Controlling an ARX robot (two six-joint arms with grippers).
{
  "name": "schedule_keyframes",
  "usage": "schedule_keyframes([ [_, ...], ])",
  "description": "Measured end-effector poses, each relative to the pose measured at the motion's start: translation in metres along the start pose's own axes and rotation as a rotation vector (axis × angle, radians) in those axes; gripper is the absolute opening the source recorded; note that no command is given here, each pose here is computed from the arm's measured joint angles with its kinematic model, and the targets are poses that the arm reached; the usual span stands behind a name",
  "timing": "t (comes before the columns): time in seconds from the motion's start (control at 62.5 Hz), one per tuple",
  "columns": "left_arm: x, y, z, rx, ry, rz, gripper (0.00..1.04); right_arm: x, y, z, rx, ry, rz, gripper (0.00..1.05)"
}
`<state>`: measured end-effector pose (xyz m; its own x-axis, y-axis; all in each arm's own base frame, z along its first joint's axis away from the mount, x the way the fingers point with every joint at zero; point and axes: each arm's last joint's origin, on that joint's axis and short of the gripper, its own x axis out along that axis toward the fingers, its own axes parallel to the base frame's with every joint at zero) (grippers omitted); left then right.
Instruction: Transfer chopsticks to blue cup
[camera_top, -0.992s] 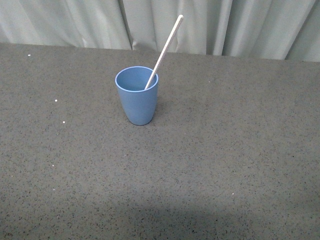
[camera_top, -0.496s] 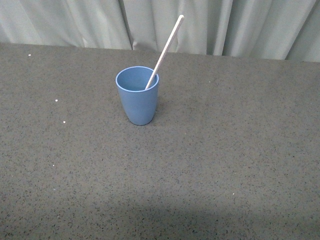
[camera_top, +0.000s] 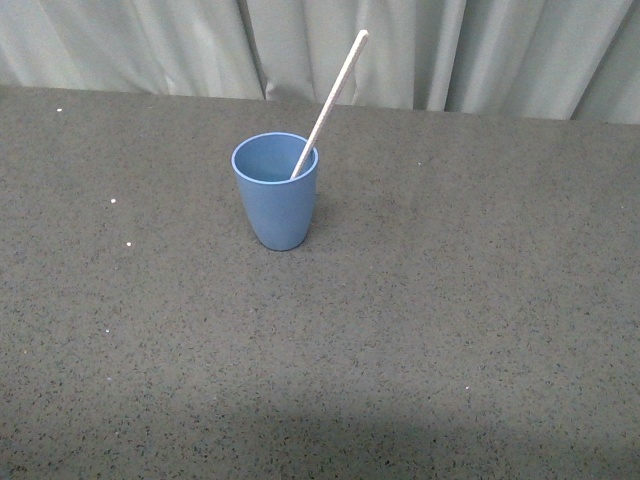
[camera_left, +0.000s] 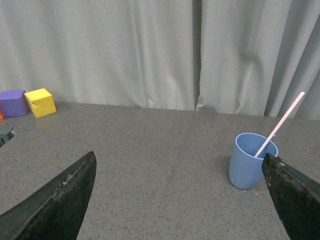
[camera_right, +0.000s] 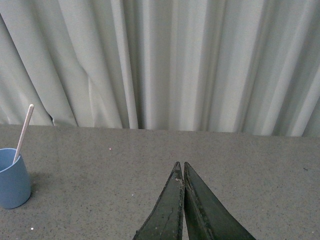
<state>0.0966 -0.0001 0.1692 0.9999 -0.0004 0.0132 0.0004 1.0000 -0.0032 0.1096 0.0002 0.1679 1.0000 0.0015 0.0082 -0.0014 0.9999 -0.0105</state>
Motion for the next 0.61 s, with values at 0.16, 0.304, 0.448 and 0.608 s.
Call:
schedule_keyframes([
  [0.16,0.0,0.0,0.0,0.0,0.0,0.0,0.98,-0.006,0.0,-0.003,0.0,0.023,0.0,0.01],
  [0.304,0.0,0.0,0.0,0.0,0.0,0.0,0.98,-0.012,0.0,-0.003,0.0,0.004,0.003,0.01],
  [0.448,0.0,0.0,0.0,0.0,0.0,0.0,0.98,-0.012,0.0,-0.003,0.0,0.006,0.002,0.11],
  [0.608,0.0,0.0,0.0,0.0,0.0,0.0,0.98,-0.012,0.0,-0.003,0.0,0.006,0.002,0.44],
])
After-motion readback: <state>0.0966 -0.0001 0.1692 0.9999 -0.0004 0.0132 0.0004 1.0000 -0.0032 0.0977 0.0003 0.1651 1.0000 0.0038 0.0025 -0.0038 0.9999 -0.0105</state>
